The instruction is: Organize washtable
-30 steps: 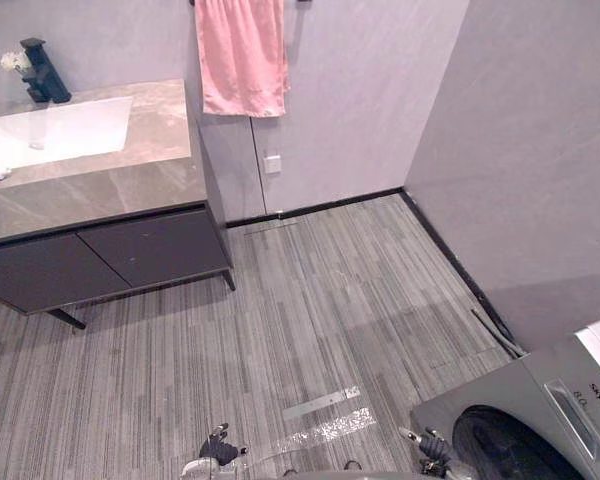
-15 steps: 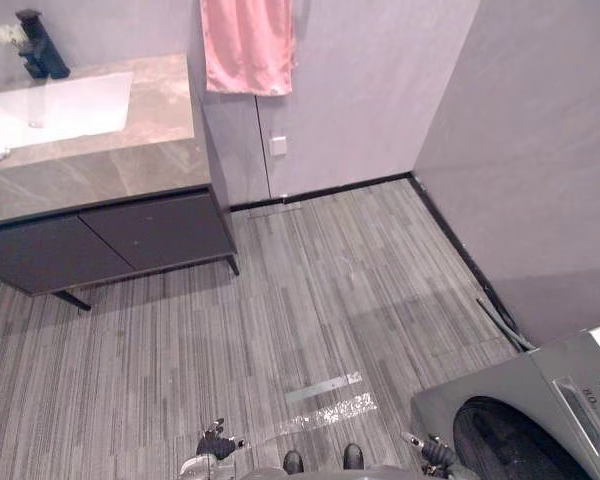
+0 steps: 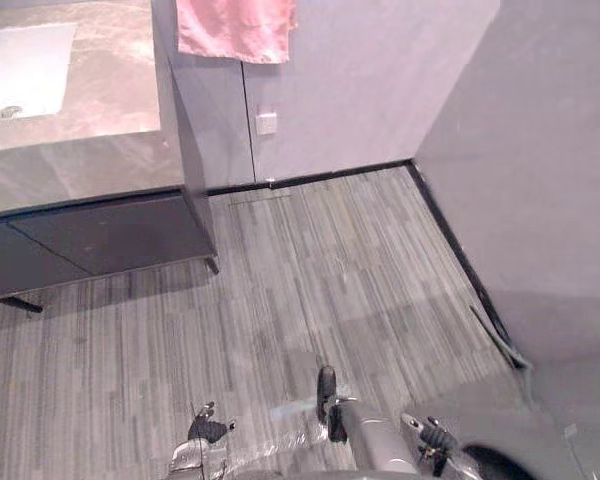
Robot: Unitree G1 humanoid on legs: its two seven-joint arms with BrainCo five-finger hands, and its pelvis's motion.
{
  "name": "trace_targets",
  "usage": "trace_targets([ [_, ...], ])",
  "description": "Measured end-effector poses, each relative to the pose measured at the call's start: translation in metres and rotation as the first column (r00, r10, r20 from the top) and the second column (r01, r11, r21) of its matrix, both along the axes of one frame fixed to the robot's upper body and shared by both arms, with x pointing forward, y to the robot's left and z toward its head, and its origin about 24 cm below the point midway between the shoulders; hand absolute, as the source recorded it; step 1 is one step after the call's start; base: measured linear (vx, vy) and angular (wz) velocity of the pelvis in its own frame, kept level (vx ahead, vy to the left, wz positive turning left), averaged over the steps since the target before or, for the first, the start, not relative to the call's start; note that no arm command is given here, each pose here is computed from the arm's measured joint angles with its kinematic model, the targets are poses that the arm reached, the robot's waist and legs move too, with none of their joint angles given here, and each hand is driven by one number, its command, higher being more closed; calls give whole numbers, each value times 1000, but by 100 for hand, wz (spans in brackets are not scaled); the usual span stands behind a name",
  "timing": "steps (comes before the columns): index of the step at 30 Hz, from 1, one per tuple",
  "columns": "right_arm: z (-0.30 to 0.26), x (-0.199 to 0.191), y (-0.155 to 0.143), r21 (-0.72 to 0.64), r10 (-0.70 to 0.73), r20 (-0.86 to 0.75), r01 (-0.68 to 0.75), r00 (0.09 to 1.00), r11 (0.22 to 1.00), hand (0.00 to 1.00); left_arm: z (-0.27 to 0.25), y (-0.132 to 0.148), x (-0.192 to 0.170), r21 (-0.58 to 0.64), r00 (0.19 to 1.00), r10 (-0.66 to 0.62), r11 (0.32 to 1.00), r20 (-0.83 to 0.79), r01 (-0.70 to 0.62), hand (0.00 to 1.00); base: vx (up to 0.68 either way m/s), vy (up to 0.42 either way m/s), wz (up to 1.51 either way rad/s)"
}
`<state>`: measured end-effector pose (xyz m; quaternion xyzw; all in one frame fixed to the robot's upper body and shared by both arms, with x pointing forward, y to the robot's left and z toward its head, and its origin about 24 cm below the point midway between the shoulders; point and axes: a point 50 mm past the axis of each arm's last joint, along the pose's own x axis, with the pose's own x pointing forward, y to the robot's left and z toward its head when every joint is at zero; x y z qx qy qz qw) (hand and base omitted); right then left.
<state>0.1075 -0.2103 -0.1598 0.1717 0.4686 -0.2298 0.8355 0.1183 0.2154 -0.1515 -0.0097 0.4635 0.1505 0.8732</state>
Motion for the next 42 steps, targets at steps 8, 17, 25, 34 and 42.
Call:
trace_targets([
  [8, 3, -3, -17, -10, -63, 16, 63, 998, 998, 0, -5, -13, -17, -97, 977, 212, 973, 1, -211, 0, 548, -141, -16],
  [17, 12, 8, -39, -87, -61, 48, 65, 997, 994, 0, -6, -13, -20, -98, 982, 191, 977, 6, -189, 0, 491, 187, -57],
  [25, -3, -15, -7, -4, -39, -37, 39, 999, 999, 0, -12, -2, -49, -70, 970, 224, 970, -94, -231, 0, 618, 272, -42],
  [34, -7, -46, -14, -5, -82, -105, 82, 991, 997, 0, -9, -4, -31, -79, 977, 208, 974, -51, -211, 0, 415, -35, 40],
  [42, -4, -49, -28, -37, -127, -104, 123, 986, 992, 0, -9, -19, -21, -145, 959, 281, 949, -16, -281, 0, 305, -168, 66],
])
